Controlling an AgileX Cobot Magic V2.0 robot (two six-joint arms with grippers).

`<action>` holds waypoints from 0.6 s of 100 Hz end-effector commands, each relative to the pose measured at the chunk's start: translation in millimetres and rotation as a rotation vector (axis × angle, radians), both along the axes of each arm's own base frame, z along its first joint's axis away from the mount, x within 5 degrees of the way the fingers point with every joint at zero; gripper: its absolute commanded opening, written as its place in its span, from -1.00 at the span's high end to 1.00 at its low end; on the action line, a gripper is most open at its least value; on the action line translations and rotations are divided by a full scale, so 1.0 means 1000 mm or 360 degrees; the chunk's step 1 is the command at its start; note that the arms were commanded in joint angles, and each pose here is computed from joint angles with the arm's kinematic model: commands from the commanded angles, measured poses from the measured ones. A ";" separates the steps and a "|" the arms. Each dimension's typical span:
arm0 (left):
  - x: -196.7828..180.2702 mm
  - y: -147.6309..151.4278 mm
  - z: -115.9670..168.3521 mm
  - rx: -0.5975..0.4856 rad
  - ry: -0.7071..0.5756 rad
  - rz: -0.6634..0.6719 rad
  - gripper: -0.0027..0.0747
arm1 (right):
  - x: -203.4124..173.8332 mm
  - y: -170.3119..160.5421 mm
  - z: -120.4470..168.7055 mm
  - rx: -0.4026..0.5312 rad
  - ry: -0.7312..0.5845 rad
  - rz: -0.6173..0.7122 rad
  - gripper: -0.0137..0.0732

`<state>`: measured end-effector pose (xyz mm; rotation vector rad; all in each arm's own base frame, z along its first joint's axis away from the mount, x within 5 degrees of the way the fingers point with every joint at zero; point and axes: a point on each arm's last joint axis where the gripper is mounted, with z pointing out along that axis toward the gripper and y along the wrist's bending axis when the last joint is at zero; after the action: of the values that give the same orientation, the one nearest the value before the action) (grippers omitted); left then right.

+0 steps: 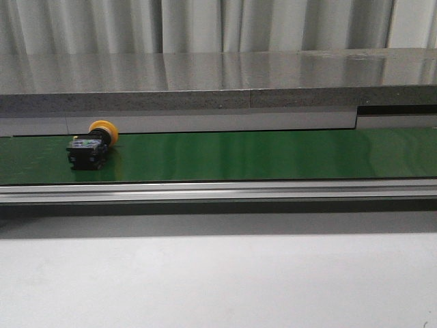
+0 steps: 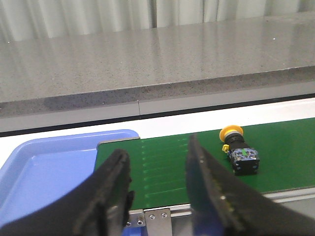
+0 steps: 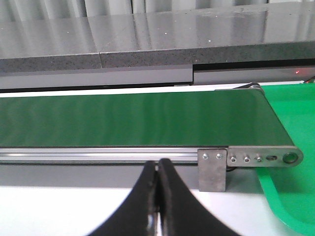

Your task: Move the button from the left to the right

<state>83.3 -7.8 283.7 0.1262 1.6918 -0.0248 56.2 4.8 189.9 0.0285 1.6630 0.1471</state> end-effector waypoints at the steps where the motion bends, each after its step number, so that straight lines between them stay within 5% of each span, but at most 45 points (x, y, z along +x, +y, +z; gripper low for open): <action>1: 0.000 0.000 0.014 -0.0032 -0.0134 0.0003 0.67 | -0.002 -0.001 0.015 -0.0003 -0.0188 -0.0006 0.84; 11: 0.000 0.000 0.014 -0.0032 -0.0134 0.0003 0.98 | -0.002 -0.001 0.015 -0.0003 -0.0188 -0.0006 0.84; 60: 0.000 0.000 0.014 -0.0035 -0.0134 0.0003 0.98 | -0.002 -0.001 0.020 0.0003 -0.0274 -0.0011 0.84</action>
<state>83.3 -7.8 283.7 0.1262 1.6918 -0.0248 56.4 4.7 191.5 0.0290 1.6453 0.1473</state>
